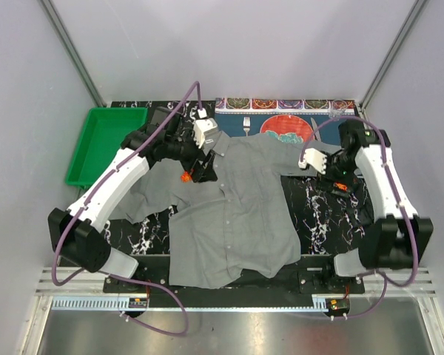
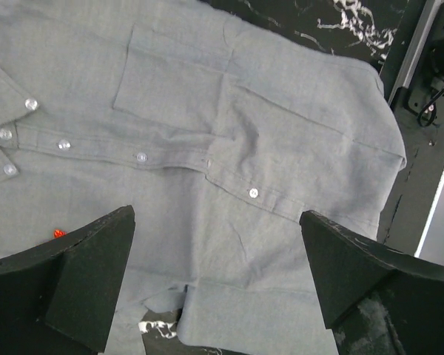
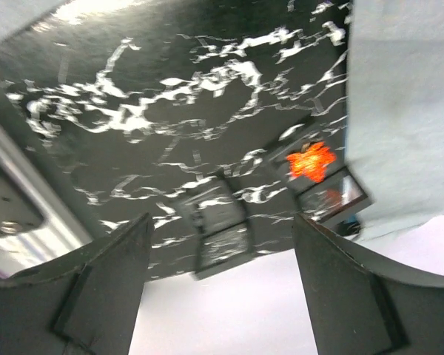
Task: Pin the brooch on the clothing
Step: Pick up the brooch from the brooch box.
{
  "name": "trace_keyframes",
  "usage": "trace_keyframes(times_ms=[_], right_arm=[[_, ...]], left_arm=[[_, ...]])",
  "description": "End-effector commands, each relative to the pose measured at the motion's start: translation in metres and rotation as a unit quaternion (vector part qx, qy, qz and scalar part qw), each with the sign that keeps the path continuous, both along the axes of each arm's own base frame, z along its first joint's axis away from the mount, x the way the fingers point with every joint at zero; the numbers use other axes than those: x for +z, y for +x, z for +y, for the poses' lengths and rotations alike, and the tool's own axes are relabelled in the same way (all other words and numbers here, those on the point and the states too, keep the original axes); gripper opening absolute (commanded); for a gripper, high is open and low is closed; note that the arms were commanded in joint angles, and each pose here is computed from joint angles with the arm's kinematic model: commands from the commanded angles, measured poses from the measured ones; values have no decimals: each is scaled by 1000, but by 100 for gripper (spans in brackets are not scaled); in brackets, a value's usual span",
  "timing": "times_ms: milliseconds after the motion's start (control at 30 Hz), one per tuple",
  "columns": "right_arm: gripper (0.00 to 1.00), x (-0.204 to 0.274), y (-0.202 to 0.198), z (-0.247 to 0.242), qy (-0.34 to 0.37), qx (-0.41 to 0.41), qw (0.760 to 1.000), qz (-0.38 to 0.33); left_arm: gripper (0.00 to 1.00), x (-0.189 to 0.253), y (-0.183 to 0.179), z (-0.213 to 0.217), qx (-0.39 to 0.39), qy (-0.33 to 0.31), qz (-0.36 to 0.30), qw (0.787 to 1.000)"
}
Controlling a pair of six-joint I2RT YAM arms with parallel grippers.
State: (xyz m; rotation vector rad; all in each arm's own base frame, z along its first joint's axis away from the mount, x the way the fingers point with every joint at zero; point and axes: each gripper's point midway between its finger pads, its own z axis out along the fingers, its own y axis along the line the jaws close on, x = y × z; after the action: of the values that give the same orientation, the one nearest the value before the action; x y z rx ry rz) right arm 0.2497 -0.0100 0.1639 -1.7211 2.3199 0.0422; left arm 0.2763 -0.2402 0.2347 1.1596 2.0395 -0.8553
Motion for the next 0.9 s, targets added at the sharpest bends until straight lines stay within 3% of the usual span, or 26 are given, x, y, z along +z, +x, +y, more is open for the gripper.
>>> trace_keyframes(times_ms=[0,100,233,300,567,867], right_arm=[[81,-11,43,-15,-17,140,990,29],[80,-15,74,-25,-34,113,992,49],[61,-41,84,-36,-45,34,992,115],[56,-53,83,-41,-58,54,990,116],[61,-79,91,-55,-109,201,973,45],[64,-81,93,-72,-78,346,935,9]], left_arm=[[98,43,9,-16,-17,-80,-51,995],[99,52,19,-13,5,-133,-33,990],[97,59,32,-9,14,-185,-3,983],[97,57,38,-9,16,-195,-5,981],[97,48,39,-15,6,-207,35,978],[97,51,38,-15,5,-210,32,977]])
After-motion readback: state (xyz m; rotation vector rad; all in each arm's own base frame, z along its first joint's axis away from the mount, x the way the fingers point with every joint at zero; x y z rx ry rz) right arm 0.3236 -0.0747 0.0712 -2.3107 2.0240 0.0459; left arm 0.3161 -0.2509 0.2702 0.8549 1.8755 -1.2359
